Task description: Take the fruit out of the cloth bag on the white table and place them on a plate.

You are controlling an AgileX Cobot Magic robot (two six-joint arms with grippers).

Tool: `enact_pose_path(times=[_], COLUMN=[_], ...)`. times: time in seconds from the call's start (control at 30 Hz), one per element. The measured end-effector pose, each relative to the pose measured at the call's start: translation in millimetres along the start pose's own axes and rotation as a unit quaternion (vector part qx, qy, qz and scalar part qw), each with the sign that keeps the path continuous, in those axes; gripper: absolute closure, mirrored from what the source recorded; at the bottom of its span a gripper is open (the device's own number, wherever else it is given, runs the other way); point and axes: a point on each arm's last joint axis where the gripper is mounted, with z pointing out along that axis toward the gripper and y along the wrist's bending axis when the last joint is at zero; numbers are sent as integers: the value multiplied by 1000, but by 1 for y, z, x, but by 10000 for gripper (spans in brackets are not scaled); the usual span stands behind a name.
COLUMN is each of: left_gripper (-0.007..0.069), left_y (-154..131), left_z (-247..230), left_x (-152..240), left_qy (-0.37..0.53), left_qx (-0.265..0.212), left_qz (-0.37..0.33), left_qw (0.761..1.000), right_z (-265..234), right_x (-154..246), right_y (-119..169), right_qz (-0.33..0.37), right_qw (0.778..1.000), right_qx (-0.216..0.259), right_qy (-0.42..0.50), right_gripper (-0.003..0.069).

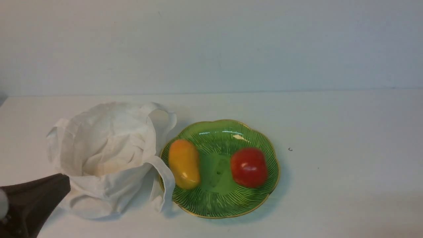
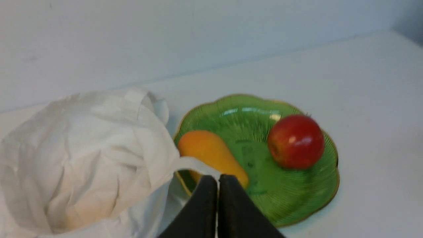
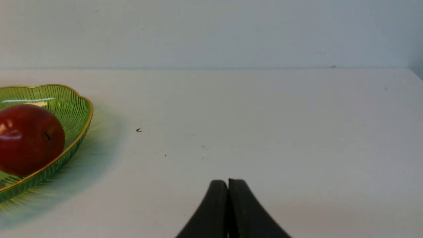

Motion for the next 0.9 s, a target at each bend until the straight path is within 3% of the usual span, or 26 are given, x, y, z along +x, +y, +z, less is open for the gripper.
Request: enact_pose_path(times=[0.17, 0.63, 0.77, 0.9], left_gripper=[633, 633, 633, 633], left_y=[0, 2, 8, 19], left_z=[-3, 0, 2, -2], left_x=[13, 29, 42, 60], left_qy=[-40, 3, 18, 10], left_qx=[9, 3, -29, -94], left_qz=[0, 0, 10, -5], left_qw=[999, 1000, 999, 996], right_z=[0, 0, 0, 0], right_x=[0, 0, 0, 0], right_y=[0, 0, 0, 0], right_qz=[0, 0, 0, 0], right_qw=[1000, 1000, 1000, 1000], right_qx=[0, 0, 0, 0], right_qy=[0, 0, 0, 0], right_gripper=[673, 673, 673, 673])
